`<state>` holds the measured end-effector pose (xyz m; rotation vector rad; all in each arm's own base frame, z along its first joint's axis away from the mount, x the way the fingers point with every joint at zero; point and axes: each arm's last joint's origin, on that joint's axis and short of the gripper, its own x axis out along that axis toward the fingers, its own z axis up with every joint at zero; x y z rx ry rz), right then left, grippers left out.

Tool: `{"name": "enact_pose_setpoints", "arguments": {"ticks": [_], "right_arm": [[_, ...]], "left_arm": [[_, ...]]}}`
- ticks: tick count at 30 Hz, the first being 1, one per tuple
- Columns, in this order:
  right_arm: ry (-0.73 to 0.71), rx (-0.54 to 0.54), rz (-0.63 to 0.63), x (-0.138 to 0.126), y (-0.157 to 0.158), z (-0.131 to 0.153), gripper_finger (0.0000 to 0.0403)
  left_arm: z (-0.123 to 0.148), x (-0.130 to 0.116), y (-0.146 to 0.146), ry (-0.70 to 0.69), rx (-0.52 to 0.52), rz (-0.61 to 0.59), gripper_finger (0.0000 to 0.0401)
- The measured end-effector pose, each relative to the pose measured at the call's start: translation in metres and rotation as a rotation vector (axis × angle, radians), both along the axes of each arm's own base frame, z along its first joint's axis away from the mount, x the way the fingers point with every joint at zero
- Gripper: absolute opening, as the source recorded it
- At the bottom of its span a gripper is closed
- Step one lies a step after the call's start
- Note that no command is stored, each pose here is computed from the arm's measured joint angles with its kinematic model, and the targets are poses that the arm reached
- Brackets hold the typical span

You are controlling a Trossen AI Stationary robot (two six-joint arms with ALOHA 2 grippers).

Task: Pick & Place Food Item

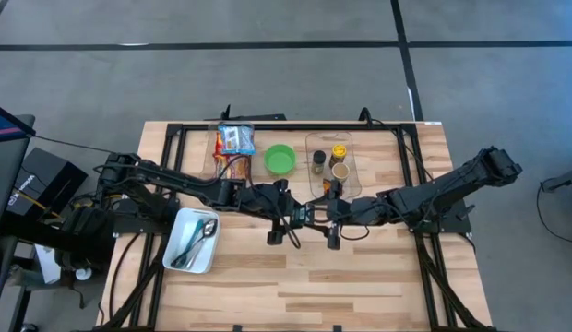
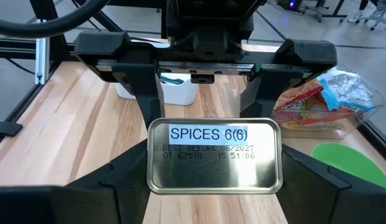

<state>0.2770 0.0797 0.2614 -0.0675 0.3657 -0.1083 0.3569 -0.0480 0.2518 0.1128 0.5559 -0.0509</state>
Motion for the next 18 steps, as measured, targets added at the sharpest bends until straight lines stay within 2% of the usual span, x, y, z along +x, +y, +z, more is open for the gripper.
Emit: {"name": "enact_pose_setpoints", "arguments": {"ticks": [18], "right_arm": [[-0.001, -0.001, -0.001, -0.0004, -0.0001, 0.0006, 0.0271]], "left_arm": [[0.0019, 0.0014, 0.0036, -0.028, 0.016, 0.033, 0.0279]]}}
